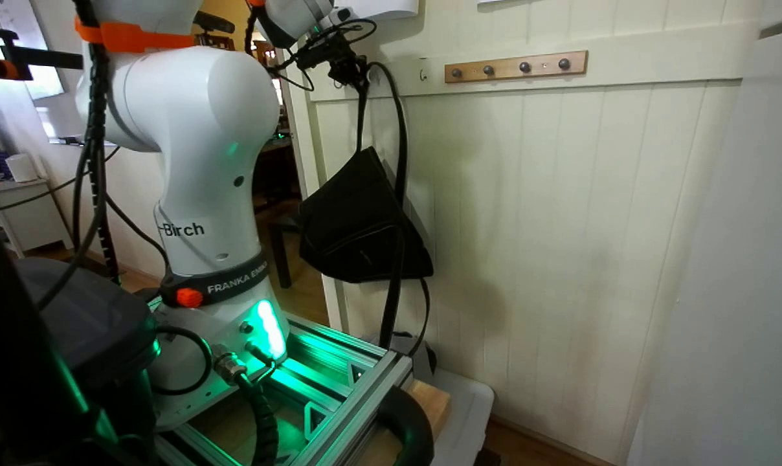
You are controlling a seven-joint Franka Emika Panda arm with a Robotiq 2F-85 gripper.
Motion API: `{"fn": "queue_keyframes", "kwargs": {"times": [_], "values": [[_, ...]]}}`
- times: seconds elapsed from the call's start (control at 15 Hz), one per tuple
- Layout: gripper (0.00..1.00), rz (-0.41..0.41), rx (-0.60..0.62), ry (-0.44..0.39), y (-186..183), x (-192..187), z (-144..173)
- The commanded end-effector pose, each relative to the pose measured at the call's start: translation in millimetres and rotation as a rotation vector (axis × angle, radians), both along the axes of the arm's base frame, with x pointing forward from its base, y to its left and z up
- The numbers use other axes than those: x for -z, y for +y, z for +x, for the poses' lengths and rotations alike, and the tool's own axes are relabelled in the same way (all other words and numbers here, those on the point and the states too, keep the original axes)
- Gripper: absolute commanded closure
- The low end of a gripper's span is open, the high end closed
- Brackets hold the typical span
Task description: Move the bag to next hook on the left
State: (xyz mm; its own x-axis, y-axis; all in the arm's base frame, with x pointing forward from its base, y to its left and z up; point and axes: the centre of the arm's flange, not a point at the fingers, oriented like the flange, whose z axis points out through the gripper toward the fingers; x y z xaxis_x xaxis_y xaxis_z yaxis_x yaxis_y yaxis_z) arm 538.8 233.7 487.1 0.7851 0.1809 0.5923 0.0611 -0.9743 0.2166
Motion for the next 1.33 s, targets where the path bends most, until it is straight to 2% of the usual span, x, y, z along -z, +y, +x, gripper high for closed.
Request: {"fn": "queue_keyframes", "kwargs": {"times": [0.0, 0.6, 1.0, 1.27], "values": [[0.98, 0.014, -0.005, 0.002, 2, -15, 17], [0.98, 0.093, 0.002, 0.054, -3, -16, 31], [0.98, 0.182, -0.088, 0.134, -9, -10, 35], [0.98, 0.204, -0.132, 0.165, -11, -13, 32]]}}
